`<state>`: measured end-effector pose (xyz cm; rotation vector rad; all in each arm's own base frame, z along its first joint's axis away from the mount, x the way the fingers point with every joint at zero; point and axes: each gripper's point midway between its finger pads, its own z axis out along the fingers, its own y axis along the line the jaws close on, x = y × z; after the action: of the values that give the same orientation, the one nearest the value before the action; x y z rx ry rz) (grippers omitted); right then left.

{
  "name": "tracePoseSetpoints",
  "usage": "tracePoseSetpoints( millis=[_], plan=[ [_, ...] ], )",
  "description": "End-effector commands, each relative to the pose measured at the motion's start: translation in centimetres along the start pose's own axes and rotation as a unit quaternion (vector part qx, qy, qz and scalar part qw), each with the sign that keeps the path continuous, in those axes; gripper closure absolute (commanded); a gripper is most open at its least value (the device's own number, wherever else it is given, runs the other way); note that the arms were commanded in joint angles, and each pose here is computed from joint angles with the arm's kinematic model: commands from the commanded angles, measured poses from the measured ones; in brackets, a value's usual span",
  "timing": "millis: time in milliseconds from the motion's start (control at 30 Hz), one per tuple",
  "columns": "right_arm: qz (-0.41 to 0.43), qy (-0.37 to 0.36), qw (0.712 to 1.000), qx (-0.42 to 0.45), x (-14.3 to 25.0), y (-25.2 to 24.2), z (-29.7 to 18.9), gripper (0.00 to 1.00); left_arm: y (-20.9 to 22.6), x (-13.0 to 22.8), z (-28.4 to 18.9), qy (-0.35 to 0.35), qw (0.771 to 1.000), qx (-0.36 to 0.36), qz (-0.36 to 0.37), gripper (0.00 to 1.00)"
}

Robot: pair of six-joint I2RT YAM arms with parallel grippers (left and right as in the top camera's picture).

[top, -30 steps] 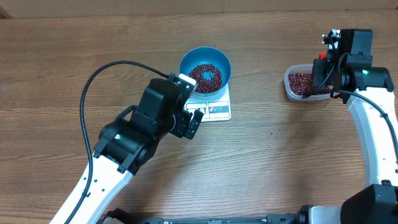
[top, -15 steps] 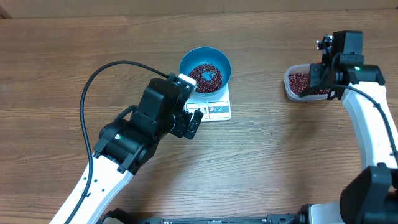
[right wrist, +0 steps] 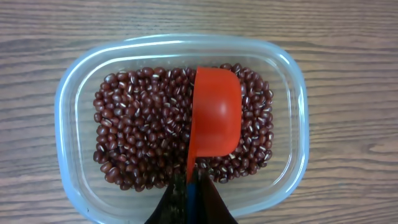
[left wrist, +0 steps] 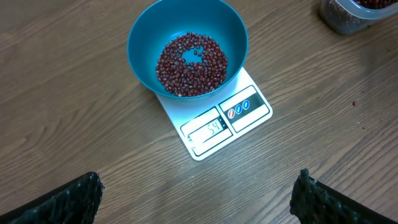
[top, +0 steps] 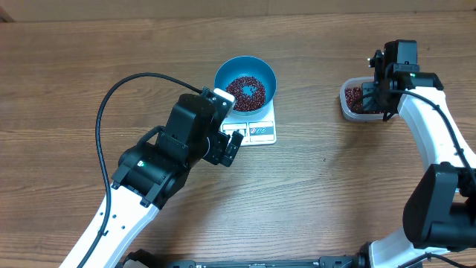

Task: Scoop item into bowl and weigh 150g on scale
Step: 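Scoop more beans from the tub with the red cup, right gripper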

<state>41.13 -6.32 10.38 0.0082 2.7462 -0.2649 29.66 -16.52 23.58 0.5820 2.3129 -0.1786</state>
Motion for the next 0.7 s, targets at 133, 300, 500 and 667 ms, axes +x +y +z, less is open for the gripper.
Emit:
tracePoseSetpoints(
  millis=[133, 300, 500, 667],
  plan=[
    [-0.004, 0.027, 0.998, -0.053, 1.4, 1.9, 0.7, 0.96, 0.1, 0.0, 0.1, 0.001, 1.0, -0.001, -0.007, 0.01],
    [-0.003, 0.028, 0.994, -0.103, 1.5, 3.6, 0.4, 0.96, 0.1, 0.0, 0.1, 0.001, 1.0, -0.001, -0.007, 0.0],
    [-0.002, 0.026, 0.992, -0.126, 1.4, 4.4, 0.2, 0.96, 0.1, 0.0, 0.1, 0.001, 1.0, -0.001, -0.007, 0.0],
    [0.0, 0.026, 0.991, -0.131, 1.5, 4.4, 0.2, 0.96, 0.1, 0.0, 0.1, 0.001, 1.0, -0.001, -0.007, 0.0]
  ],
)
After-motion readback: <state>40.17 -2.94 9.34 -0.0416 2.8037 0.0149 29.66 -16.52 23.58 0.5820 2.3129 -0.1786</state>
